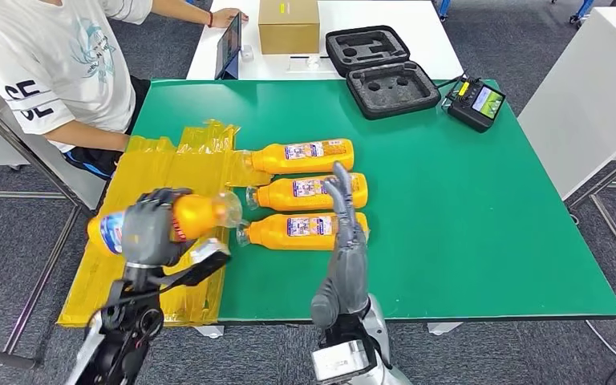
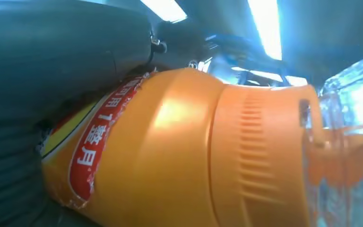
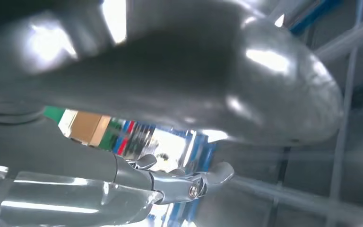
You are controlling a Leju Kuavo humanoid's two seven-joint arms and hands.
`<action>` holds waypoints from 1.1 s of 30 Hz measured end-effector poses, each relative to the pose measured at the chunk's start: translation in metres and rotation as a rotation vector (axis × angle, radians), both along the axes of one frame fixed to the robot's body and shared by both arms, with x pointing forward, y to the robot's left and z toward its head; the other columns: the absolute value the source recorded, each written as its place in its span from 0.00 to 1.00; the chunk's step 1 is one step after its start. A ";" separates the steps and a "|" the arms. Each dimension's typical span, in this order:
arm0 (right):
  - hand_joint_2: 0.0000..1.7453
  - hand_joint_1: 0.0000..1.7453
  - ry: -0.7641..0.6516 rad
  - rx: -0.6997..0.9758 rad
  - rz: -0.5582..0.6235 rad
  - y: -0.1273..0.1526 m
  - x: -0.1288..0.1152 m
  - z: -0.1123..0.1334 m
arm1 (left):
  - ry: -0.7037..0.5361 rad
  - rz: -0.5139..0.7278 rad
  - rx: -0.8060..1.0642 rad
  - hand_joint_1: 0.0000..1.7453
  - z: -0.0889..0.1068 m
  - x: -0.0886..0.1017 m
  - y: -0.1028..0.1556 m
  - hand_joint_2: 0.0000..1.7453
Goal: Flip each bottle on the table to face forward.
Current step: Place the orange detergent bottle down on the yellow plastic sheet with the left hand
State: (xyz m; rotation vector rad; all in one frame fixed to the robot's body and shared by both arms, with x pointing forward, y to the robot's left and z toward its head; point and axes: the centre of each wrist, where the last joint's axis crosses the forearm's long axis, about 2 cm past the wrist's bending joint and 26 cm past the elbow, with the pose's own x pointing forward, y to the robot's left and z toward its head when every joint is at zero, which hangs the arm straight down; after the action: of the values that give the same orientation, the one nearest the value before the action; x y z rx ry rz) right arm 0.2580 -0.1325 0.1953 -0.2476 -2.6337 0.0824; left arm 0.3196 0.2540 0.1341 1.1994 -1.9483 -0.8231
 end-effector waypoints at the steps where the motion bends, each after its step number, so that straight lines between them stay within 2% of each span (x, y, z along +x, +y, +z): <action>1: 0.00 0.00 -0.001 -0.016 0.020 0.001 0.001 0.001 | 0.038 0.017 0.102 1.00 -0.001 0.008 0.004 1.00; 5: 0.00 0.00 -0.001 -0.046 0.056 0.006 0.005 0.001 | 0.118 0.040 0.273 1.00 -0.005 0.031 0.018 1.00; 9: 0.00 0.00 0.004 -0.055 0.068 0.008 0.008 0.001 | 0.171 0.043 0.336 1.00 -0.009 0.041 0.027 1.00; 12: 0.00 0.00 0.007 -0.071 0.094 0.011 0.009 0.002 | 0.266 0.025 0.430 1.00 -0.012 0.050 0.030 1.00; 18: 0.00 0.00 0.021 -0.087 0.145 0.019 0.013 0.003 | 0.467 -0.148 0.554 1.00 -0.022 0.068 0.037 1.00; 22: 0.00 0.00 0.029 -0.095 0.154 0.021 0.015 0.002 | 0.562 -0.241 0.516 0.99 -0.022 0.078 0.042 1.00; 28: 0.00 0.00 0.041 -0.105 0.146 0.020 0.017 -0.001 | 0.661 -0.394 0.330 1.00 -0.020 0.087 0.049 1.00; 33: 0.00 0.00 0.054 -0.106 0.142 0.020 0.018 -0.004 | 0.682 -0.427 0.275 1.00 -0.021 0.088 0.051 1.00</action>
State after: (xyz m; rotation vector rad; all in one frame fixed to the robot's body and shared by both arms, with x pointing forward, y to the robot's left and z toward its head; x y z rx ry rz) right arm 0.2760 -0.1125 0.1917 -0.0926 -2.5936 0.2732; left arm 0.4072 0.3046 0.1130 0.5146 -1.5486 -1.5274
